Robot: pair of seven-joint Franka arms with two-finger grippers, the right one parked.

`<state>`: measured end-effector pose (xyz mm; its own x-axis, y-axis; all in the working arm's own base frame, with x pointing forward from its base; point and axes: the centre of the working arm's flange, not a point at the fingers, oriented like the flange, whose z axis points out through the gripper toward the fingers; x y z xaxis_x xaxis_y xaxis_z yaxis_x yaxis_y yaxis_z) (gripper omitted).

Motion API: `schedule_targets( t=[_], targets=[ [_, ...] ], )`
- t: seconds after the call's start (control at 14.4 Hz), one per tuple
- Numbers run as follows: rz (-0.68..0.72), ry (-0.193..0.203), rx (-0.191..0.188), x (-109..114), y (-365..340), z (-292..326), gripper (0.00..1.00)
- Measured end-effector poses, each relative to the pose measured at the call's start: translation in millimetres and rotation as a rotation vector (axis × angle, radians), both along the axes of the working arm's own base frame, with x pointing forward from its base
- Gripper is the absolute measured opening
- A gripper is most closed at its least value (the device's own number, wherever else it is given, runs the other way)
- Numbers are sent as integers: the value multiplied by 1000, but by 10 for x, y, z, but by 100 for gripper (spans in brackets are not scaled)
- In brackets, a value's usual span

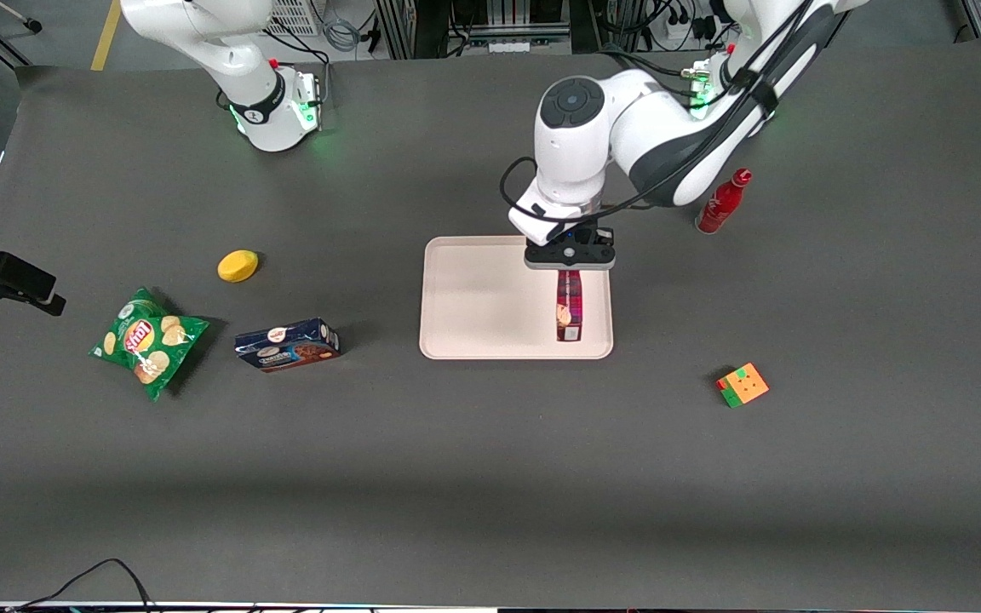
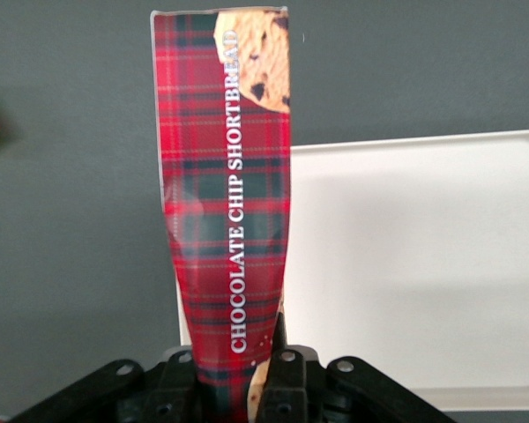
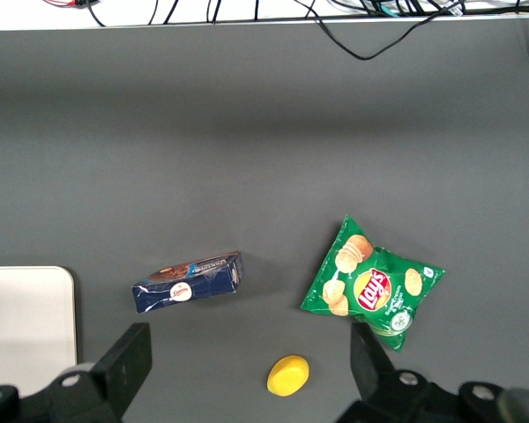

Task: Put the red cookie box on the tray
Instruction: 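Carry the held box over the white tray, then lower the box onto the tray and open the left gripper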

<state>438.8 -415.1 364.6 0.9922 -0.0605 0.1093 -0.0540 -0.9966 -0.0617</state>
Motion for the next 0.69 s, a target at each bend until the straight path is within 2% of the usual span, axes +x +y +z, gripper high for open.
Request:
schedule_targets(
  t=[0.14,0.35,0.49,0.69],
  targets=[
    [7,13,7,-23,44,-229,24],
    [45,19,29,64,150,-516,24],
    [80,33,13,134,202,-694,24],
    [107,55,-34,224,288,-954,24]
  ],
)
